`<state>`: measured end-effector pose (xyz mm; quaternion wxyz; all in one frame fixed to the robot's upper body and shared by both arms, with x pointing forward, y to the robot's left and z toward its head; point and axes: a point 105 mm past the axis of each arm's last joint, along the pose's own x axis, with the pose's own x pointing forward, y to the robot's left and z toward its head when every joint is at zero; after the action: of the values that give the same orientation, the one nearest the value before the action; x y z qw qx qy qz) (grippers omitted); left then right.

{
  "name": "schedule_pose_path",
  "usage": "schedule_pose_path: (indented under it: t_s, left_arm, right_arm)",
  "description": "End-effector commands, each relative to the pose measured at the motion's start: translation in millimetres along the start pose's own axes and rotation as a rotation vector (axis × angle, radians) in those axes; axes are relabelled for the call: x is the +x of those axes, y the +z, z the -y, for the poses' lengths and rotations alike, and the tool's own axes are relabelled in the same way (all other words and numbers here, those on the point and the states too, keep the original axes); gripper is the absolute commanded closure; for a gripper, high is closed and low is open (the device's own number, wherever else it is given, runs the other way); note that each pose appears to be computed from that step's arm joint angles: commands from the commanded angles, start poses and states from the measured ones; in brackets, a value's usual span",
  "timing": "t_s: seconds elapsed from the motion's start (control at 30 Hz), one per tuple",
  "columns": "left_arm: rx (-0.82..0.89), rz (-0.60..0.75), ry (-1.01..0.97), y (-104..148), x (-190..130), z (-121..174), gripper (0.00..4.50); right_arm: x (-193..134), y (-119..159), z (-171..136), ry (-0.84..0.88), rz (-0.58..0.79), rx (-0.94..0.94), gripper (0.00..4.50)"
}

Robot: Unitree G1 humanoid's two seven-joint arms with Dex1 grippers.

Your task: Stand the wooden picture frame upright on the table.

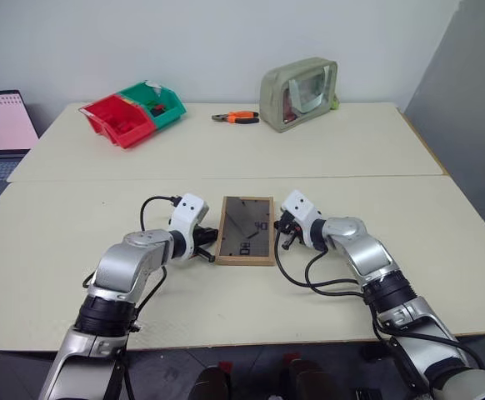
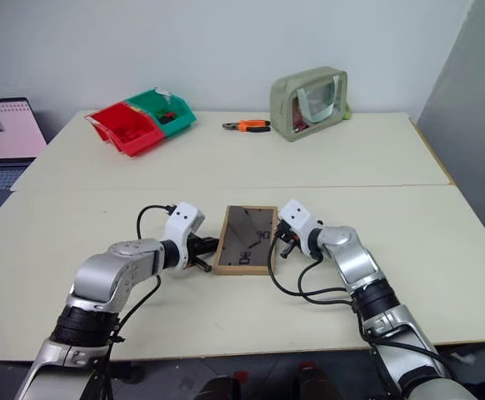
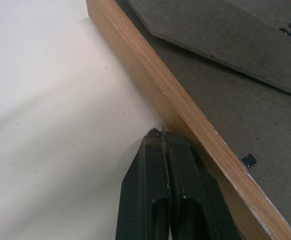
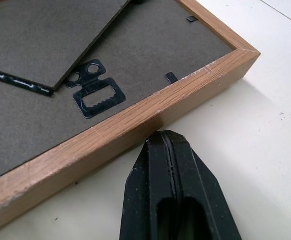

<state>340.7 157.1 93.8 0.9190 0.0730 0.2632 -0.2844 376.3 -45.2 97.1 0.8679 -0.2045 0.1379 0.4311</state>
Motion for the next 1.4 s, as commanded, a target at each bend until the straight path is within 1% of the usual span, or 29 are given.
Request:
schedule_pose_path:
  t_s: [0.03, 0.13, 0.3, 0.37, 0.5, 0.6, 0.63, 0.67, 0.7, 0.73, 0.77, 0.8, 0.83, 0.87, 0.93, 1.0, 1.17, 1.2, 1.3, 1.33, 1.4]
  left_arm:
    - [-0.035, -0.083, -0.067, -24, -9, 19, 4.49]
    - [-0.040, -0.119, -0.070, -37, -22, 25, 4.49]
    - [-0.056, -0.146, -0.050, -47, -36, 26, 4.49]
    - [-0.061, -0.163, -0.036, -53, -42, 24, 4.49]
    - [-0.045, -0.193, 0.043, -66, -56, 2, 4.49]
    - [-0.063, -0.187, -0.016, -71, -75, 0, 4.49]
    - [-0.090, -0.190, -0.062, -74, -84, 3, 4.30]
    - [-0.164, -0.184, -0.132, -74, -93, 8, 4.11]
    - [-0.239, -0.170, -0.197, -72, -100, 13, 3.69]
    - [-0.345, -0.129, -0.263, -65, -106, 15, 3.59]
    - [-0.440, -0.089, -0.321, -57, -109, 17, 3.33]
    - [-0.551, -0.055, -0.389, -50, -113, 18, 3.18]
    - [-0.634, -0.030, -0.447, -45, -115, 17, 2.97]
    - [-0.680, -0.017, -0.480, -42, -117, 17, 2.84]
    - [-0.724, -0.007, -0.514, -39, -117, 16, 2.42]
    - [-0.765, -0.008, -0.517, -40, -112, 14, 2.10]
    - [-0.824, -0.003, -0.518, -39, -103, 11, 1.11]
    - [-0.835, -0.008, -0.509, -41, -100, 10, 0.84]
    - [-0.847, -0.039, -0.489, -46, -95, 11, 0.21]
    - [-0.847, -0.044, -0.489, -46, -94, 12, 0.05]
    - [-0.853, -0.056, -0.485, -49, -92, 14, 0.05]
  right_arm:
    - [2, 24, -28, 0.087, 0.082, -0.046, 4.50]
    - [2, 25, -41, 0.120, 0.088, -0.043, 4.50]
    - [1, 22, -48, 0.134, 0.080, -0.045, 4.50]
    - [1, 18, -46, 0.125, 0.066, -0.061, 4.50]
    - [-5, 10, -37, 0.097, 0.042, -0.089, 4.50]
    - [-14, 5, -28, 0.076, 0.042, -0.085, 4.50]
    - [-18, 3, -25, 0.069, 0.042, -0.081, 4.50]
    - [-21, -2, -22, 0.061, 0.034, -0.079, 4.50]
    - [-24, -6, -19, 0.053, 0.026, -0.077, 4.50]
    - [-26, -10, -17, 0.048, 0.019, -0.076, 4.50]
    - [-28, -12, -16, 0.047, 0.016, -0.077, 4.50]
    - [-28, -14, -17, 0.046, 0.014, -0.075, 4.50]
    - [-27, -15, -17, 0.044, 0.014, -0.070, 4.50]
    - [-27, -15, -18, 0.043, 0.015, -0.066, 4.50]
    - [-25, -15, -20, 0.043, 0.017, -0.064, 4.50]
    - [-24, -12, -24, 0.049, 0.027, -0.059, 4.50]
    - [-22, -11, -30, 0.056, 0.032, -0.059, 4.50]
    - [-22, -11, -31, 0.057, 0.032, -0.060, 4.50]
    - [-20, -11, -35, 0.063, 0.031, -0.063, 4.50]
    - [-20, -11, -36, 0.065, 0.031, -0.063, 4.50]
    - [-18, -10, -39, 0.070, 0.034, -0.061, 4.50]
